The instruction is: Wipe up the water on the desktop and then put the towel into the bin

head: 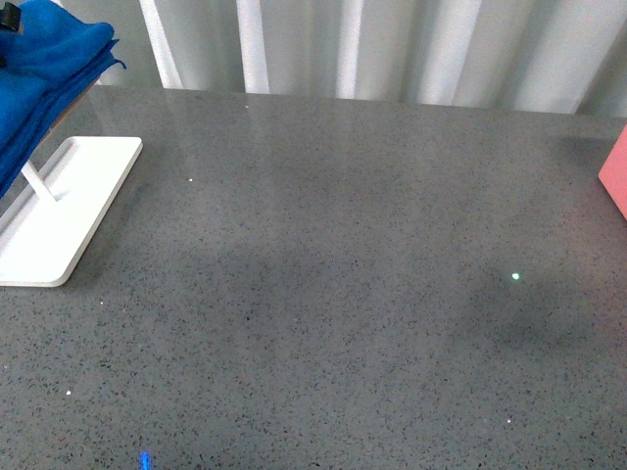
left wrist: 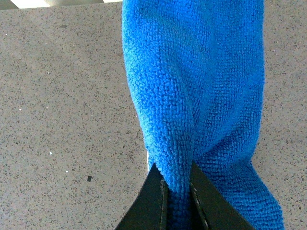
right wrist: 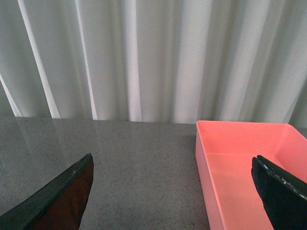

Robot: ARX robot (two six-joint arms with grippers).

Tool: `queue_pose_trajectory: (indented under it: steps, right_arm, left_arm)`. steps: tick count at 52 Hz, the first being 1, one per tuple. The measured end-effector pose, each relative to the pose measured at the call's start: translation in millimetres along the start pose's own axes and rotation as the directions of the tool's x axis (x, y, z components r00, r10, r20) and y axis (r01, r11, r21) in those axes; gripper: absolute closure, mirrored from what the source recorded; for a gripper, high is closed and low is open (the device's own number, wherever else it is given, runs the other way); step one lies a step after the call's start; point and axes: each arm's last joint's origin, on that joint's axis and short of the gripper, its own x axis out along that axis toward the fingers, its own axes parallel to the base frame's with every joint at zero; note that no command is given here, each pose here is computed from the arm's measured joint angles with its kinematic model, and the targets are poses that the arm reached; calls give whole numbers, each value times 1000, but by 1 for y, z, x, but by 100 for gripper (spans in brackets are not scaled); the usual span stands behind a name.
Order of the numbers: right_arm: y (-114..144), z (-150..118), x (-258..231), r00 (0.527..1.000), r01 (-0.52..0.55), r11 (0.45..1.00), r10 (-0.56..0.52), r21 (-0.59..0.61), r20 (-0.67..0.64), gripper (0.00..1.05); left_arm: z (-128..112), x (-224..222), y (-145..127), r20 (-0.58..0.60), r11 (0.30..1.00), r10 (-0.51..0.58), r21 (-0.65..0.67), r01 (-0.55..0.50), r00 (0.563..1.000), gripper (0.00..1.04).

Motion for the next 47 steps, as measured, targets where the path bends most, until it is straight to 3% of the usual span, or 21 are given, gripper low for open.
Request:
queue_pose_trajectory:
  steps: [17,26,32,38,41,47]
  right_arm:
    - [0,0,0,1000,0,1000,0,0,0,7]
    - [0,0,0,1000,0,1000,0,0,0,7]
    - [0,0,0,1000,0,1000,0,0,0,7]
    - [0,0,0,1000,0,1000,0,0,0,7]
    - [0,0,0,1000,0,1000,0,0,0,7]
    - [0,0,0,1000,0,1000,0,0,0,7]
  left_arm:
    - [21,-29,6,41,1000,-16,0,16,999,101]
    - [46,-65,6,139,999,-35,1,35,990,101]
    - [70,-101,-8,248,995,-98,-1,102,964,101]
    - [90,-141,-40,377,970,-237,43,238,896,101]
    - [95,-166,-68,461,919,-387,130,371,798,101]
    - [89,-188,-110,502,828,-556,263,495,662,101]
